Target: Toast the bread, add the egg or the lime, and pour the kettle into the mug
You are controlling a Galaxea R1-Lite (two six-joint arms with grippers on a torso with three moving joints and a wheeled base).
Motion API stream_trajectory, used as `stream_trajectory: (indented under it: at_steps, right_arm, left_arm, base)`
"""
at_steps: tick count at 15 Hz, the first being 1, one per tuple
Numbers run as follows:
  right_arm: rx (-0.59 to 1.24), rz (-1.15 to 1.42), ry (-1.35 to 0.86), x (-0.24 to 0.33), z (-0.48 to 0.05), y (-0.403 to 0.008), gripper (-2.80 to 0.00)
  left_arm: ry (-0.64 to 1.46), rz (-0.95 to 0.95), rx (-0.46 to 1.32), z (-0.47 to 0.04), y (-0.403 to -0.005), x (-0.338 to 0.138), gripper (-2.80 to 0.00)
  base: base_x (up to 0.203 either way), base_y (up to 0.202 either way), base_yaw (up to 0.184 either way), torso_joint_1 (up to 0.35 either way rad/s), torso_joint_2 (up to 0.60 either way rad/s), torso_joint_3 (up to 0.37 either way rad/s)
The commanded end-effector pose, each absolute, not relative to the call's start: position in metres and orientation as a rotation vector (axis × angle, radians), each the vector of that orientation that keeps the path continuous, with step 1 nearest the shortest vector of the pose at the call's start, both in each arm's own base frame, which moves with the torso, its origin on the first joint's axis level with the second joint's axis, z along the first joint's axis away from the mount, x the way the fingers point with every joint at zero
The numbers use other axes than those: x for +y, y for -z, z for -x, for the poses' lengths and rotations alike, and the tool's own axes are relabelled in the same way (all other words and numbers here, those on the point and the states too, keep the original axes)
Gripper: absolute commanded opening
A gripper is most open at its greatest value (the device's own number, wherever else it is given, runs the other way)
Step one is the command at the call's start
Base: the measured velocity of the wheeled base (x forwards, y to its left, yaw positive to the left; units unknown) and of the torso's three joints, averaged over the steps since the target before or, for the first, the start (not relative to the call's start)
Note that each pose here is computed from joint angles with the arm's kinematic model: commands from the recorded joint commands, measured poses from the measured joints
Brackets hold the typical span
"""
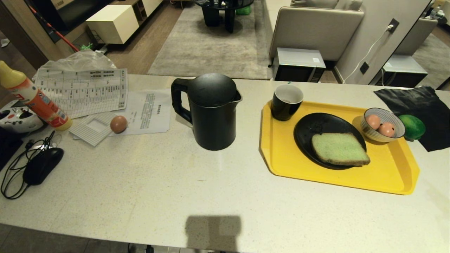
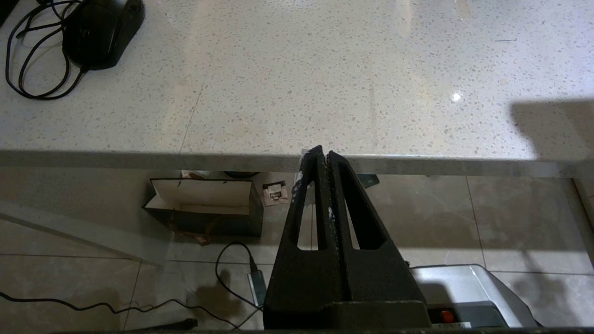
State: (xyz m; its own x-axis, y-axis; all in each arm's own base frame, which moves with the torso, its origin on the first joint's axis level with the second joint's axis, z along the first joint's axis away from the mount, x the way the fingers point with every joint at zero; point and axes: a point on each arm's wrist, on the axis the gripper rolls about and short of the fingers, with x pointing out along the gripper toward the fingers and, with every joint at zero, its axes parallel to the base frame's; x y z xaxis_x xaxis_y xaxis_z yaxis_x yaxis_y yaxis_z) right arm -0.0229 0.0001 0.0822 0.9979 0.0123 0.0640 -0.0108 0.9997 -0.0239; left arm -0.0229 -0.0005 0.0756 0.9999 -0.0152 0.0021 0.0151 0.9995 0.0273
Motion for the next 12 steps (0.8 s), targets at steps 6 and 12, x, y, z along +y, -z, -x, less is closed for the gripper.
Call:
stream_trajectory:
  at_steps: [6, 12]
  right_arm:
    - [-0.037, 0.025, -0.013, 0.0001, 0.0207, -0.0745, -2.8]
    - [-0.035, 0.025, -0.013, 0.0001, 0.0207, -0.0744, -2.8]
  left_arm:
    - [0.015, -0.028, -0.003, 0.0229, -0.0756, -0.0006, -2.8]
    - [0.015, -0.028, -0.003, 0.0229, -0.0756, -0.0006, -2.8]
  base:
    - [0.0, 0.0, 0.0, 0.0, 0.0, 0.0]
    - [0.0, 0.0, 0.0, 0.0, 0.0, 0.0]
